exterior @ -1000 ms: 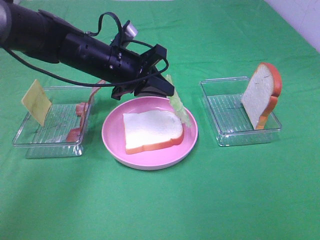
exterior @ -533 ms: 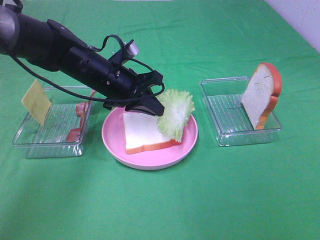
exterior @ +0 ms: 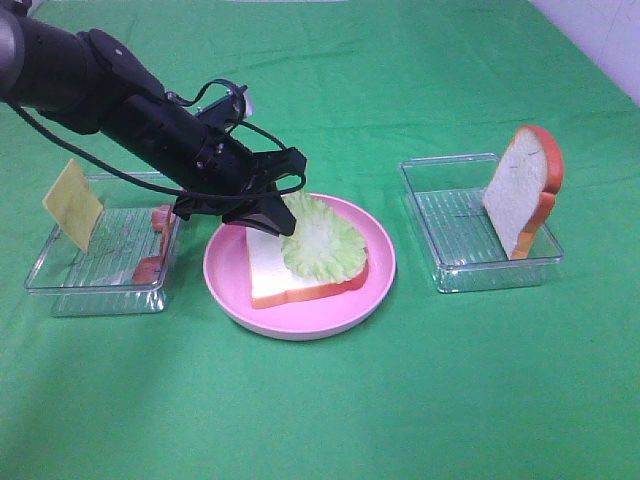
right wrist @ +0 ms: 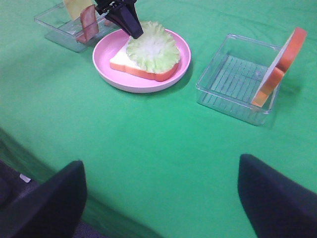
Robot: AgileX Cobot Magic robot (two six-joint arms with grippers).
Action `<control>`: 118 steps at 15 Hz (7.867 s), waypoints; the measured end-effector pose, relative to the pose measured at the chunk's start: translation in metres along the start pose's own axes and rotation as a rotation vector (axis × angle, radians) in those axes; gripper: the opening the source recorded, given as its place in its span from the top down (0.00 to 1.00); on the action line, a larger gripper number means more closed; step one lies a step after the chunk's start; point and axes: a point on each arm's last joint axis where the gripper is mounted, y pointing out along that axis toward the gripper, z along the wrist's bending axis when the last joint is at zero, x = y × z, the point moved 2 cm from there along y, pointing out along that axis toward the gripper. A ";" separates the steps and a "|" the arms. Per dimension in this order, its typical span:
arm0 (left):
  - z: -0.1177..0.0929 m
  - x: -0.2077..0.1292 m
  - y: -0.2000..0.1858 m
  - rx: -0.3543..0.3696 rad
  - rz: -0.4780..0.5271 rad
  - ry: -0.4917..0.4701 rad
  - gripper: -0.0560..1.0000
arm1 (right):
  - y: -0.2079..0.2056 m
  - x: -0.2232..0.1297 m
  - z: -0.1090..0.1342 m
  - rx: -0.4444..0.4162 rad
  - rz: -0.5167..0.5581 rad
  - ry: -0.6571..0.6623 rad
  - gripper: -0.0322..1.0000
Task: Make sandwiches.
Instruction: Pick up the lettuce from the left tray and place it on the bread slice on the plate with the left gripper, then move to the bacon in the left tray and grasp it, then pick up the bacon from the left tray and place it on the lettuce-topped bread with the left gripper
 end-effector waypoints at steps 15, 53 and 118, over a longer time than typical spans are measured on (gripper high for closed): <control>-0.016 0.011 -0.028 0.020 -0.059 0.048 0.22 | 0.000 0.000 0.000 0.000 0.000 0.000 0.23; 0.024 0.063 -0.037 0.617 -0.039 0.004 0.28 | 0.000 0.000 0.000 0.001 0.000 0.000 0.23; -0.064 0.030 -0.005 0.379 0.067 0.249 0.95 | 0.000 0.000 0.000 0.003 0.000 0.001 0.23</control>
